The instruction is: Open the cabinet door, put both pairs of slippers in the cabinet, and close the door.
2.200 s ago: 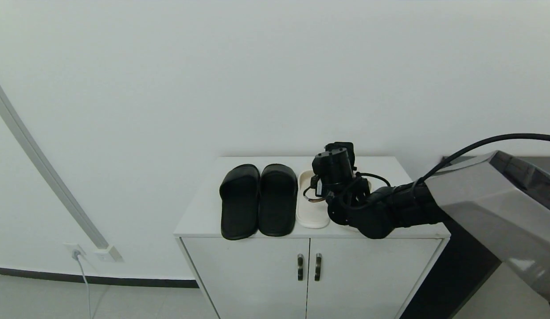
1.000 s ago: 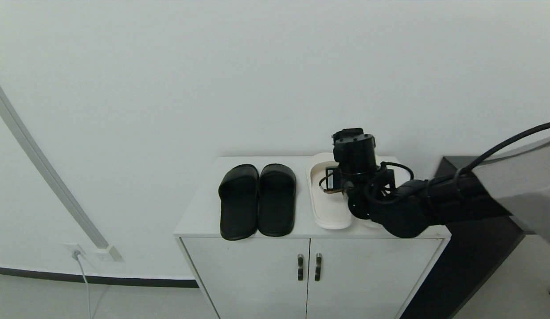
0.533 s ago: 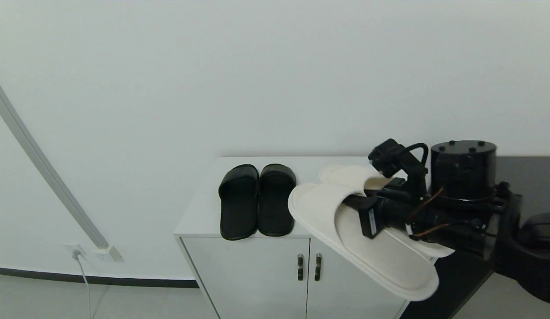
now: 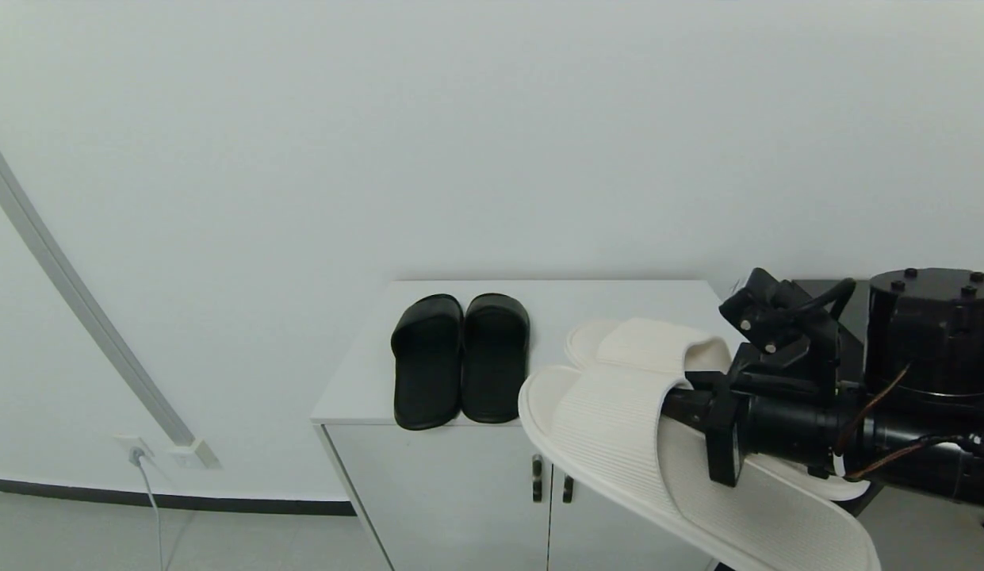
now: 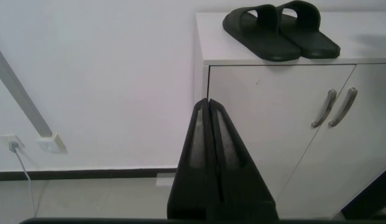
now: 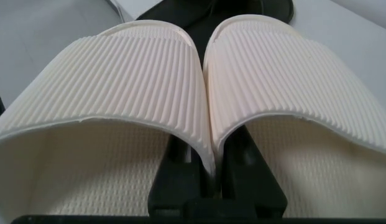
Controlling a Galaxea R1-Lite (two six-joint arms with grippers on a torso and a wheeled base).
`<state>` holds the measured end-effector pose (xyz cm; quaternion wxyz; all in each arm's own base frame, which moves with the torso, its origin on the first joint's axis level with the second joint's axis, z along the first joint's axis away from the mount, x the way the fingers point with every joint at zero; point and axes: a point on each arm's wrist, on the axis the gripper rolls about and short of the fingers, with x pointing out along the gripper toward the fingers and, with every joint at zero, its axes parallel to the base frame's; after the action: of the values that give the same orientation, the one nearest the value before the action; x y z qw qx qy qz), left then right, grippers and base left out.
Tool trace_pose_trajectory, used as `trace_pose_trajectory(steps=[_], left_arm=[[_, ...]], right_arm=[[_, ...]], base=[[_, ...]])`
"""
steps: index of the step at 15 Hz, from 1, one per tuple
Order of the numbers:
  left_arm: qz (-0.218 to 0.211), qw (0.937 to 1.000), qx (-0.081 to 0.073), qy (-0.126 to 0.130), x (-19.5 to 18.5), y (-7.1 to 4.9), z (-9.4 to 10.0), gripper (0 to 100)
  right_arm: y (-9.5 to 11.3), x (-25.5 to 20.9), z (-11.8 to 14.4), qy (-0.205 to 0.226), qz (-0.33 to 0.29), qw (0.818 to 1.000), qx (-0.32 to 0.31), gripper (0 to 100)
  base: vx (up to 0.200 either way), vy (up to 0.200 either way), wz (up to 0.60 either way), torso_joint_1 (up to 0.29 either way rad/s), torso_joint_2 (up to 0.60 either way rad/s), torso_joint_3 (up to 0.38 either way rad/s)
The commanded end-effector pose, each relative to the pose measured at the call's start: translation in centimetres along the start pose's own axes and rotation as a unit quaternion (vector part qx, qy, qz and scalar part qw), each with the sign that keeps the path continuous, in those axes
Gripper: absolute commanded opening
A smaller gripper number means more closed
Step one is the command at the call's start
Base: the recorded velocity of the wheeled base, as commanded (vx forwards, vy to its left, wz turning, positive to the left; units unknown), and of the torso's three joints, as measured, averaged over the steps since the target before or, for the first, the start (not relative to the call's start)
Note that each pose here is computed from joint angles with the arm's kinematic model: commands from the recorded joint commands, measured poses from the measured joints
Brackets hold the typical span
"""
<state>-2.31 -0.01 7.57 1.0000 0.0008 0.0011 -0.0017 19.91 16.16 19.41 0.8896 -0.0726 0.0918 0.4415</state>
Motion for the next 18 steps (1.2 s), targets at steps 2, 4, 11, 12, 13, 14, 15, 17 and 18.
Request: trace_pose_trajectory(steps=[2,4,11,12,13,14,15,17,18], left_arm=[[0.000,1.0000,0.000,0.000,0.01,0.00,0.00,0],[0.000,1.0000,0.000,0.000,0.01,0.00,0.00,0],[0.000,1.0000,0.000,0.001,0.02,0.00,-0.04,0],[0.000,1.0000,-0.001,0.000,0.01,0.00,0.00,0],[0.000,1.0000,-0.001,0.000,0.01,0.00,0.00,0],[0.000,1.0000,-0.001,0.000,0.01,0.00,0.00,0],[0.000,1.0000,-0.001,0.000,0.01,0.00,0.00,0],[0.000,1.0000,-0.001,0.000,0.01,0.00,0.00,0],[0.001,1.0000,-0.001,0.000,0.01,0.00,0.00,0]], right_arm=[[-0.04,0.15,0.00,0.001,-0.004,1.000,0.000,0],[-0.08,0.48,-0.11,0.006,-0.022,1.000,-0.001,0],[0.01,0.38,-0.28,0.009,-0.020,0.999,-0.025,0],[-0.03,0.41,-0.32,0.009,-0.020,0.999,-0.025,0],[-0.03,0.48,-0.43,0.011,-0.018,0.999,-0.023,0],[-0.07,0.69,-0.63,0.016,-0.019,0.999,-0.023,0],[-0.09,0.68,-0.67,0.016,-0.017,0.999,-0.022,0],[-0.10,0.77,-0.86,0.020,-0.018,0.999,-0.022,0],[-0.10,0.77,-0.86,0.020,-0.019,0.999,-0.022,0]], base=[[-0.100,0.000,0.00,-0.001,0.00,-0.001],[-0.200,0.000,0.00,0.007,0.00,0.005],[-0.143,0.000,0.00,-0.003,0.00,0.002],[0.000,0.000,0.00,0.000,0.00,0.000],[0.000,0.000,0.00,0.000,0.00,0.000],[0.000,0.000,0.00,0.000,0.00,0.000],[0.000,0.000,0.00,0.000,0.00,0.000],[0.000,0.000,0.00,0.000,0.00,0.000],[0.000,0.000,0.00,0.000,0.00,0.000]])
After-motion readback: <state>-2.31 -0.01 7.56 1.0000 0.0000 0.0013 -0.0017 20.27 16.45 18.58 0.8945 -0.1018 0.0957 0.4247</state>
